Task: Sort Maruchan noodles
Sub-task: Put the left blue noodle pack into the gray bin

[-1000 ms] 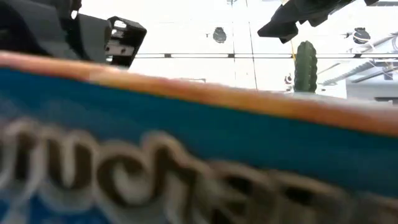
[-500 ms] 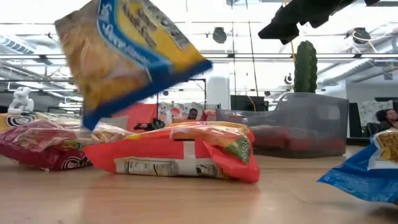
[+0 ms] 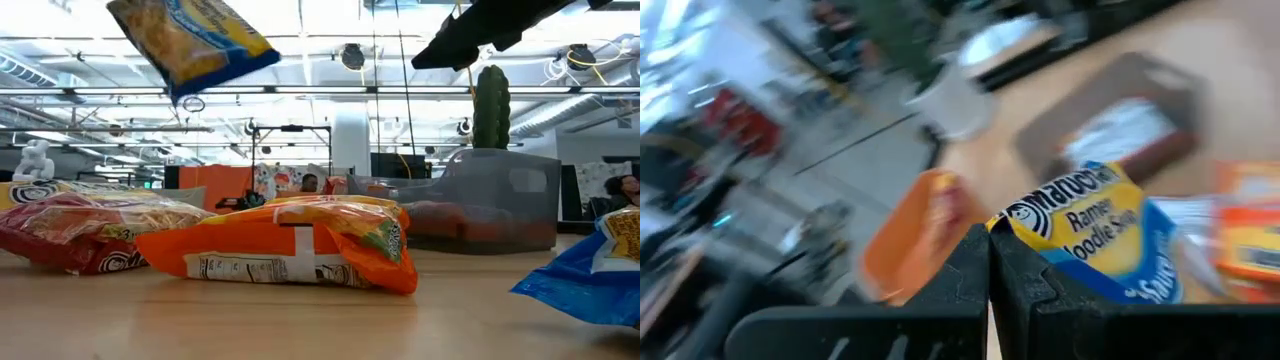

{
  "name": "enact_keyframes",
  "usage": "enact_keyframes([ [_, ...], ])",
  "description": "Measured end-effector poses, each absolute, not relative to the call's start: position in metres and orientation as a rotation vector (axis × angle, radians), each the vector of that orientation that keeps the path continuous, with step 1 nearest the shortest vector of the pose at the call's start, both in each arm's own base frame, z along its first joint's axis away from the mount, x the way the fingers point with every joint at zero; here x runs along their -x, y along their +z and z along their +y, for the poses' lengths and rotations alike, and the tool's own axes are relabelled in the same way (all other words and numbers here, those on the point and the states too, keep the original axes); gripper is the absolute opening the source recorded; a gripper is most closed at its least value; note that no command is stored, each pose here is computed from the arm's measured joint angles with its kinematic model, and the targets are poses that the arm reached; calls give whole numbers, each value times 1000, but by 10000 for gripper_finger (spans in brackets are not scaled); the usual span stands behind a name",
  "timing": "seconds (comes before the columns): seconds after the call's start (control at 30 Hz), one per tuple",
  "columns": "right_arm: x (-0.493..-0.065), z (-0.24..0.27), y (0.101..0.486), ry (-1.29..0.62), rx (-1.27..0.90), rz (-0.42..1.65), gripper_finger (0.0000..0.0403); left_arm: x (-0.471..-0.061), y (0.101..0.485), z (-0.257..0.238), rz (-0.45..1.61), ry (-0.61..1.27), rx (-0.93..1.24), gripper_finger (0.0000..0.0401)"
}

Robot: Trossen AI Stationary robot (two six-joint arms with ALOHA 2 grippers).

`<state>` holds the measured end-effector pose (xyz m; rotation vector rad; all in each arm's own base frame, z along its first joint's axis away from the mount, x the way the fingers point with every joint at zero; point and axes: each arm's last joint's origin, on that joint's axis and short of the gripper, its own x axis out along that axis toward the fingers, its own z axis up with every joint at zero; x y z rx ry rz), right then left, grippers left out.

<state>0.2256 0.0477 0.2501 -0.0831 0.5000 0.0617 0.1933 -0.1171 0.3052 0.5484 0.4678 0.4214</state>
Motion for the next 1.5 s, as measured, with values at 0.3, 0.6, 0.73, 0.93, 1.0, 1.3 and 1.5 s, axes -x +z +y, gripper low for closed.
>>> enact_keyframes([
  [0.3, -226, 48, 250, 50, 31, 500, 210, -169, 305, -88, 497, 622, -459, 0],
  [0.6, -226, 48, 250, 46, 17, 500, 210, -158, 299, -53, 558, 840, -366, 0],
  [0.73, -226, 48, 250, 49, 27, 500, 210, -156, 297, -39, 574, 942, -320, 0],
  [0.93, -226, 48, 250, 50, 32, 499, 210, -156, 296, -21, 606, 1058, -290, 0],
  [1.0, -226, 48, 250, 50, 32, 499, 210, -156, 296, -15, 615, 1097, -280, 0],
  [1.3, -226, 48, 250, 50, 34, 500, 210, -153, 277, 11, 689, 1256, -268, 0],
  [1.5, -226, 48, 250, 51, 37, 500, 210, -148, 259, 26, 700, 1375, -209, 0],
])
